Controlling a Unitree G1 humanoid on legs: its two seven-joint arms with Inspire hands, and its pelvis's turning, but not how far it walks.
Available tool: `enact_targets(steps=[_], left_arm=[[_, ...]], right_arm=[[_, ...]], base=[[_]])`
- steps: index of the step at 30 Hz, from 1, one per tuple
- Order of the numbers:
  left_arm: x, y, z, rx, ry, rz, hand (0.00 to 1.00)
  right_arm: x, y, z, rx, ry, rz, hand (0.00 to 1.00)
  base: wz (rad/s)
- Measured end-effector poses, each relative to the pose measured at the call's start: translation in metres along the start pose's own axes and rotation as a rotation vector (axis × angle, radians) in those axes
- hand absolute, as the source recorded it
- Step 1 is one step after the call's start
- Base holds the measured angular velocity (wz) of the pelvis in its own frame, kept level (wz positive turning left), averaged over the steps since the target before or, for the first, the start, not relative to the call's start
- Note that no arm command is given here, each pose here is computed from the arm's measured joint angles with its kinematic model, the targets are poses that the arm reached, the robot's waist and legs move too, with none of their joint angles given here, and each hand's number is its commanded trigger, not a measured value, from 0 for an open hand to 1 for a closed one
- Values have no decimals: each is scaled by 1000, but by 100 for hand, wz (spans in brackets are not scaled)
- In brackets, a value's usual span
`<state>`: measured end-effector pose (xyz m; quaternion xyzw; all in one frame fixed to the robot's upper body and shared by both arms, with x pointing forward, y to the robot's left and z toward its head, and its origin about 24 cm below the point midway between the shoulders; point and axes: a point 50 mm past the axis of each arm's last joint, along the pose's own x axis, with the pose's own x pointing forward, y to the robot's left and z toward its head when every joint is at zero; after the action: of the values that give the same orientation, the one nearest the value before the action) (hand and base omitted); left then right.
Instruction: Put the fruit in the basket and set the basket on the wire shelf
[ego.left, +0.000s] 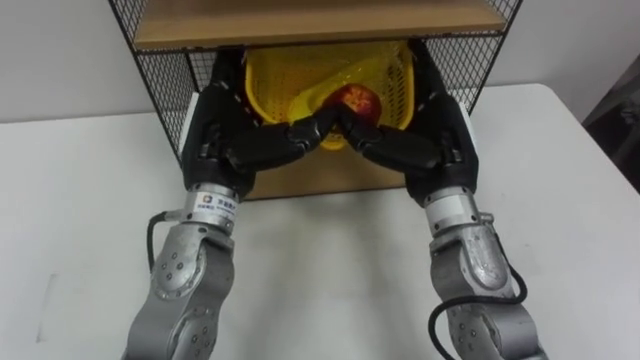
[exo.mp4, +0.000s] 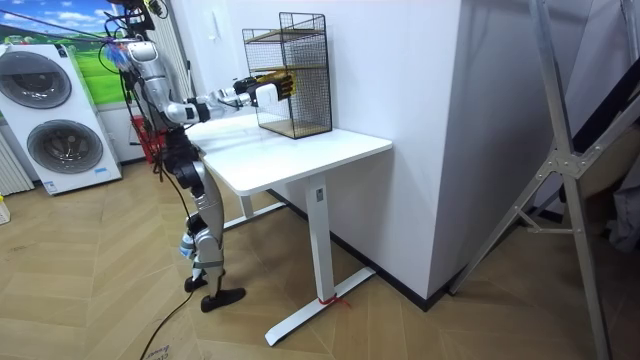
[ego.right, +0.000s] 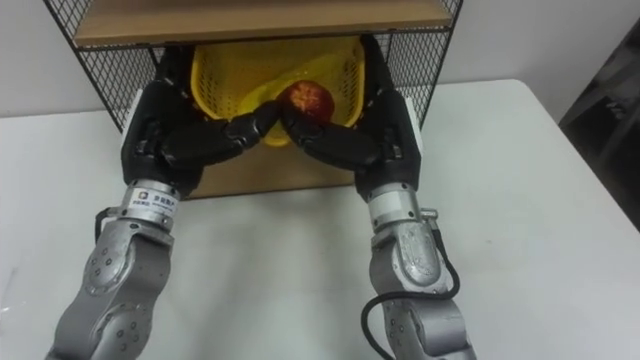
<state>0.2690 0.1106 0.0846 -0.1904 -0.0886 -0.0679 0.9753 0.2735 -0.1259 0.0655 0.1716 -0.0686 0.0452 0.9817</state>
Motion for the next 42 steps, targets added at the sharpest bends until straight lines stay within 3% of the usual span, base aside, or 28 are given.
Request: enact_targets(steps=[5,10,17,42], left_arm=[[21,0,-8,26,71,20,0],[30,2,-23,26,173,61,0],[27,9,-38,12,268,127,0],[18,25,-60,20,408,201,0]], right_arm=[[23,-4,-1,-38,64,-13,0],[29,-4,-2,-49,118,-54,0],[26,-7,-18,-67,217,-95,0],[19,-16,-39,-103,351,-130,0]], base=[[0],[0],[-3],[-1]])
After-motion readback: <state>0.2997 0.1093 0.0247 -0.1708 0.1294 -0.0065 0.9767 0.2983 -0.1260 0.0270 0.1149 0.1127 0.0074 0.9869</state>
